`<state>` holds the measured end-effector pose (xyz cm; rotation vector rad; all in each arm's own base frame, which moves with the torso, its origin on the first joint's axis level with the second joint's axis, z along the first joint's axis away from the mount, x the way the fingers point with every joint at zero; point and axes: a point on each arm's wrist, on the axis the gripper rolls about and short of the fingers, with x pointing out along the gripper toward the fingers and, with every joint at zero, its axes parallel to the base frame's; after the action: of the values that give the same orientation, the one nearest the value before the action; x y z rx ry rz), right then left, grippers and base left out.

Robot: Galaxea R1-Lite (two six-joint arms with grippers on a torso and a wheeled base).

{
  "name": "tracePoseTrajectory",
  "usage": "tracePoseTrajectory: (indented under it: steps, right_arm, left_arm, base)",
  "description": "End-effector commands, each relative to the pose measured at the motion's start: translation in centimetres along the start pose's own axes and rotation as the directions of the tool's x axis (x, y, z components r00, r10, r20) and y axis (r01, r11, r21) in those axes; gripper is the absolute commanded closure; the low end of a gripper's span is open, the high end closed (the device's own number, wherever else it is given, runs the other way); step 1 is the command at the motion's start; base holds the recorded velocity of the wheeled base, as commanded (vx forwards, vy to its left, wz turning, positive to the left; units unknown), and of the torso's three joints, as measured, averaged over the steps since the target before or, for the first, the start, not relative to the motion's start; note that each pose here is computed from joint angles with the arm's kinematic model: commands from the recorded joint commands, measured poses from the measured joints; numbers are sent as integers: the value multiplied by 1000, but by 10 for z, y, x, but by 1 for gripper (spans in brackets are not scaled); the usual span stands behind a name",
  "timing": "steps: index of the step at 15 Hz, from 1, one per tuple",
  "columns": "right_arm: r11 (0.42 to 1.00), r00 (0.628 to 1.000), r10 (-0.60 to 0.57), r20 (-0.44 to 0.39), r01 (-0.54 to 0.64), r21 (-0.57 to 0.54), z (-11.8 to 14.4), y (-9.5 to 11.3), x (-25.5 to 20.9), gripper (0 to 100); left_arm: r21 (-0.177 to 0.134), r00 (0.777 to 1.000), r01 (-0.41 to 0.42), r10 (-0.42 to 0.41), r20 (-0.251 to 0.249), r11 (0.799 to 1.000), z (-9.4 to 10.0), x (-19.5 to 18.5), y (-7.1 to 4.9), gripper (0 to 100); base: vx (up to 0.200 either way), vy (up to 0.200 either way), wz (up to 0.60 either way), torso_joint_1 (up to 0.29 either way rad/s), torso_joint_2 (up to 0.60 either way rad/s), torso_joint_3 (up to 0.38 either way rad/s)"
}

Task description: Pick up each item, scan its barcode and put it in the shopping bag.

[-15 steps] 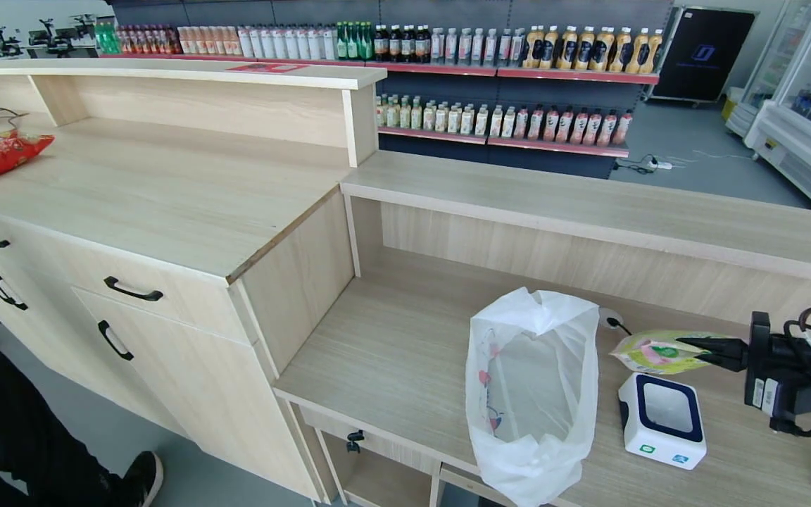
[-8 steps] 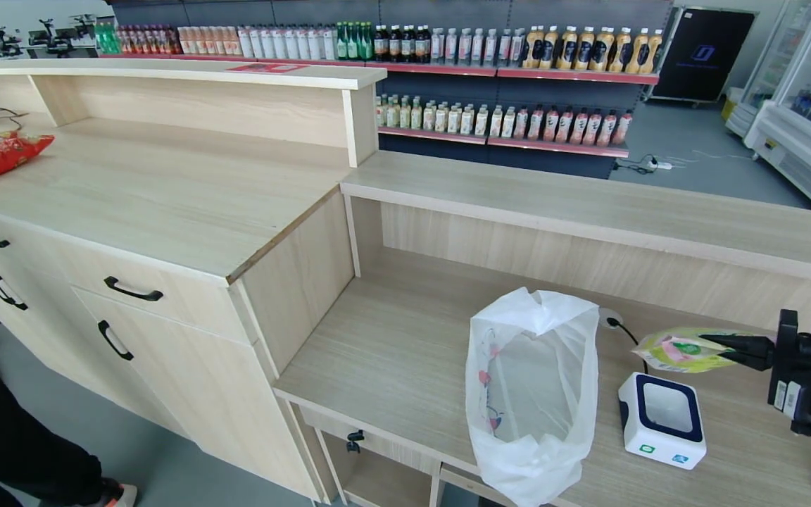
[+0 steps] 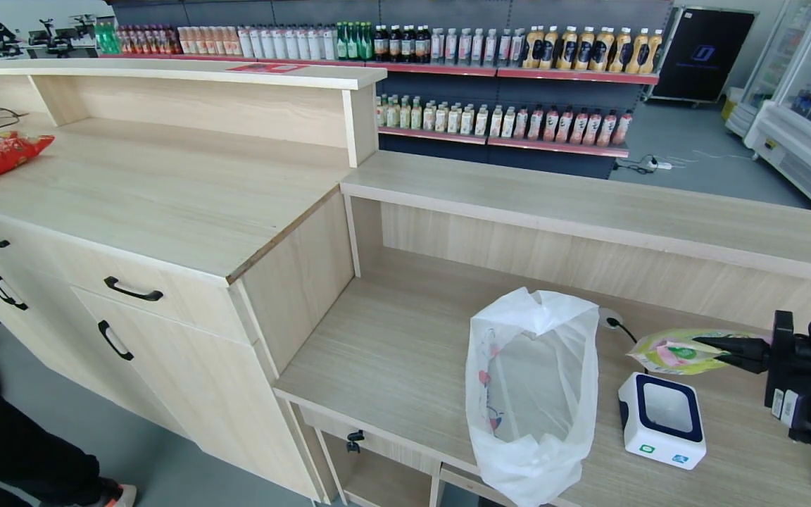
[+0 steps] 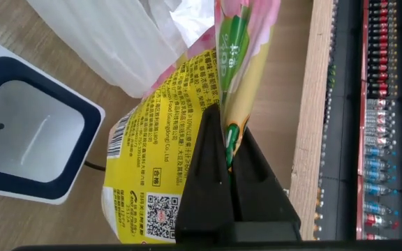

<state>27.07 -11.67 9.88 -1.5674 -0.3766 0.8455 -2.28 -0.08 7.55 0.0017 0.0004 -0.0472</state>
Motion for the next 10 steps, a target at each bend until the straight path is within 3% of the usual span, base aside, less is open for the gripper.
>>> tracePoseTrajectory:
  steps: [1,4,10]
  right_arm:
    - [1000,1000,1,8,-1,-6,1,-1,2,100]
    - [1000,998,5,58,-4,-16,6,-4,16,100]
    - [1000,998,4,66,-3,-23,7,-5,19,100]
  left_arm:
    - [0,1000,-1,1,-1,1000,0,0,0,0]
    - [0,1000,0,0,-1,1000,0,0,0,0]
    - [0,1000,0,0,-1,1000,0,0,0,0]
  base:
    - [0,0,0,0,0,0]
    - [0,0,0,0,0,0]
    - [0,0,0,0,0,0]
